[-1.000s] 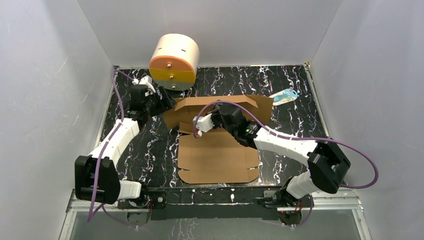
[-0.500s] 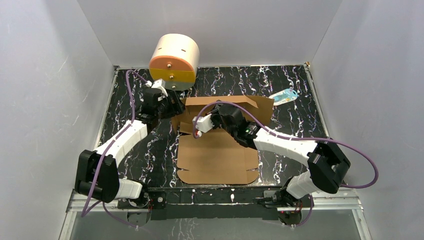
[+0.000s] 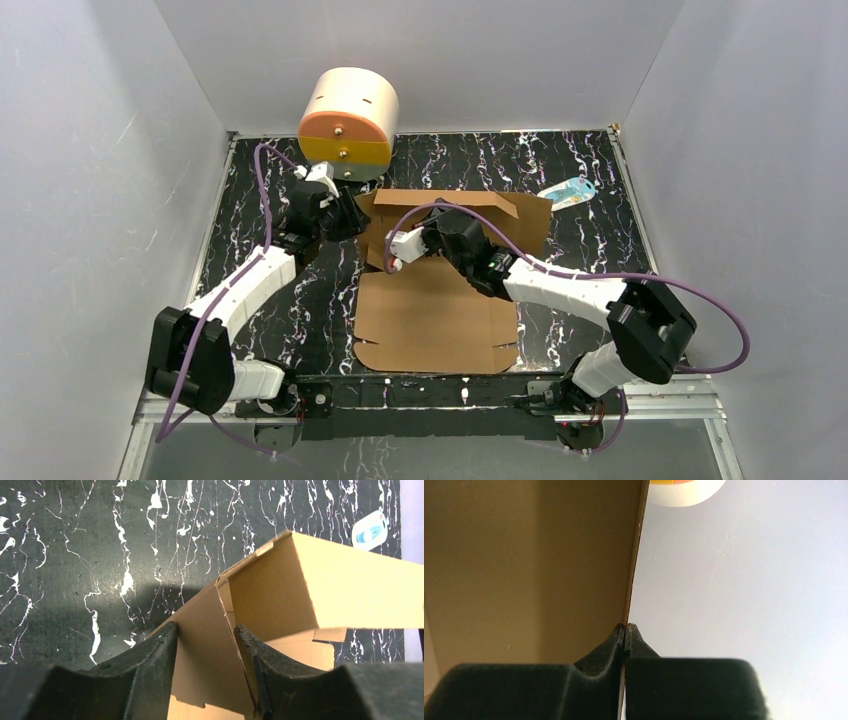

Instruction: Fold the paper box

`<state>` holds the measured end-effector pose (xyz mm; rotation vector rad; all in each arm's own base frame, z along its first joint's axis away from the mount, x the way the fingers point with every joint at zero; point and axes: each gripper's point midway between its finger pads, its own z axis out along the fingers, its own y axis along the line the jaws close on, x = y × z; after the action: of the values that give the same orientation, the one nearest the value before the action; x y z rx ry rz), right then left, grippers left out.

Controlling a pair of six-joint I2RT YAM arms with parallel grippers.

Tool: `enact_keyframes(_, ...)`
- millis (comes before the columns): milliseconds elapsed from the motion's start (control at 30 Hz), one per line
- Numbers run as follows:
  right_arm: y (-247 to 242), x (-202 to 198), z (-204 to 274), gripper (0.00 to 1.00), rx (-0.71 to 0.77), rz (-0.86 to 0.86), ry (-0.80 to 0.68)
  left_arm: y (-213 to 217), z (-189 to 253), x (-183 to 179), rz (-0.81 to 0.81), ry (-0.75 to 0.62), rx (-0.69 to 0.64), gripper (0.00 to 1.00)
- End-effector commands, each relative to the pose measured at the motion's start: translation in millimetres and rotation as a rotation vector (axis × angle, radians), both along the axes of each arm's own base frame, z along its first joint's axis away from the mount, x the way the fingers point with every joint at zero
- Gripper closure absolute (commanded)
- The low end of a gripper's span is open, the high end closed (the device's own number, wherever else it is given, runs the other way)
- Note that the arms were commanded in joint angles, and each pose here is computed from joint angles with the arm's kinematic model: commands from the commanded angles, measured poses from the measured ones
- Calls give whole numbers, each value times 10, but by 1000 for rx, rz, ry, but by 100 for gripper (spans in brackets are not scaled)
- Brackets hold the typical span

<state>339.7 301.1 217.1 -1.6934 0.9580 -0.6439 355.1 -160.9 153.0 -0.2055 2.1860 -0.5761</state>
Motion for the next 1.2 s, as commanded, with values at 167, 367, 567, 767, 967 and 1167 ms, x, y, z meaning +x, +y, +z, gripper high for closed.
enact_keyframes(167, 150, -23, 78, 92, 65, 39, -44, -268, 335, -155, -89, -47, -92, 62)
enact_keyframes(367, 151, -69, 36, 92, 64, 58, -32, -352, 282, -240, -110, -32, -96, 62)
enact_keyframes(567, 104, -190, -50, 89, 61, 75, -13, -396, 141, -345, -132, -3, -84, 61)
enact_keyframes(767, 58, -294, -127, 89, 46, 65, -51, -444, 51, -449, -159, 4, -103, 60)
enact_keyframes(967, 6, -373, -107, 90, 32, 49, -215, -552, 21, -601, -214, -15, -153, 60)
enact_keyframes(1167, -27, -435, -196, 89, 3, 50, -226, -565, 7, -738, -246, -70, -182, 58)
